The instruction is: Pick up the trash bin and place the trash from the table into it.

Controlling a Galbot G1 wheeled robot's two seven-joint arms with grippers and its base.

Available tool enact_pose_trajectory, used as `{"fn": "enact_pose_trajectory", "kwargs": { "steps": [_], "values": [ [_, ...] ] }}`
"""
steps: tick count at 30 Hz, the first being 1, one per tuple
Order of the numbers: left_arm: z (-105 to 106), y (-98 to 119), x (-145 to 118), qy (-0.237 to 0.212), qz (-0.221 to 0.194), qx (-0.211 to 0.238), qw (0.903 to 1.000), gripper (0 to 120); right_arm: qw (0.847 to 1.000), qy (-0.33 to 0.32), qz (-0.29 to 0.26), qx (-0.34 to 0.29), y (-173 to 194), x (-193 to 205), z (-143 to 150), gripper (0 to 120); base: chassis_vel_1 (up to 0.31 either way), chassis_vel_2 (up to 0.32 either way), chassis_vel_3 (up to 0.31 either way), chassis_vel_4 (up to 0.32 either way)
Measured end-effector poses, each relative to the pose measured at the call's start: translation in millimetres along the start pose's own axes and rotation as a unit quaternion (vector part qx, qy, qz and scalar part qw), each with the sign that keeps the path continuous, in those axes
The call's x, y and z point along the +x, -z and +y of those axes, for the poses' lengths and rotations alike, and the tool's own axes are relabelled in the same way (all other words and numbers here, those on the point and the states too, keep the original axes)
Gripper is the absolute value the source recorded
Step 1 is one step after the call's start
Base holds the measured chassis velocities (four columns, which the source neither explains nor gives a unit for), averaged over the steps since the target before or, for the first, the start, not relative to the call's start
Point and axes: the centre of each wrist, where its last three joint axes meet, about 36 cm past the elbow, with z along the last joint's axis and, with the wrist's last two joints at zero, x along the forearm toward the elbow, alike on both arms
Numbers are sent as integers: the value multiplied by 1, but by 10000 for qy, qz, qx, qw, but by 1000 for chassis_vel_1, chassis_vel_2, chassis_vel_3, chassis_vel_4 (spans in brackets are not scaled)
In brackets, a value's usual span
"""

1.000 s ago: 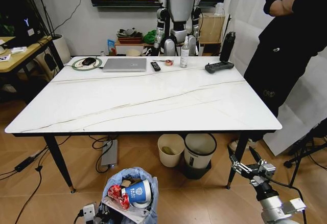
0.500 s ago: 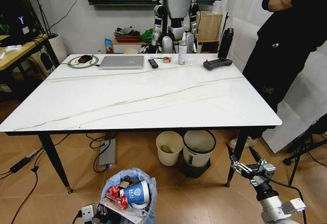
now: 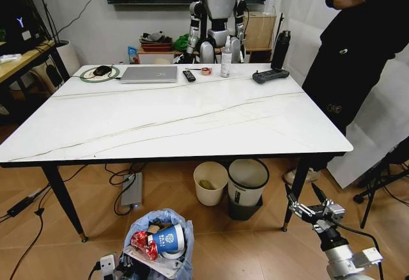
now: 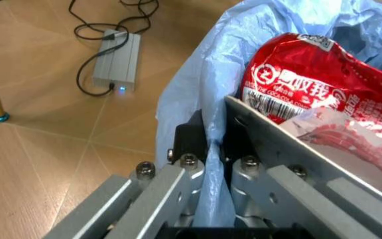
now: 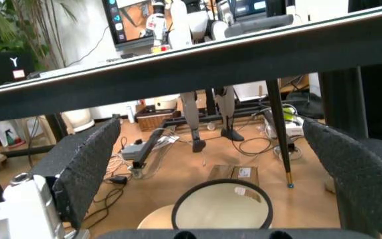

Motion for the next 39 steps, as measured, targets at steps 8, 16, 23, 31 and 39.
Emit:
{"fn": "enact_pose_trajectory", "kwargs": {
  "steps": [8,16,23,31,39],
  "values": [
    [-1,-1,-2,-4,-4,6,10000,0,10000,0,0,0,0,0,0,100,0,0,0,0],
    [0,1,-5,-13,-25,28,10000,0,10000,0,0,0,0,0,0,100,0,0,0,0],
    [2,-1,-7,15,2,48,10000,0,10000,0,0,0,0,0,0,100,0,0,0,0],
    [2,-2,-9,24,15,70,10000,0,10000,0,0,0,0,0,0,100,0,0,0,0],
    [2,-3,-9,35,22,82,10000,0,10000,0,0,0,0,0,0,100,0,0,0,0]
  ]
}}
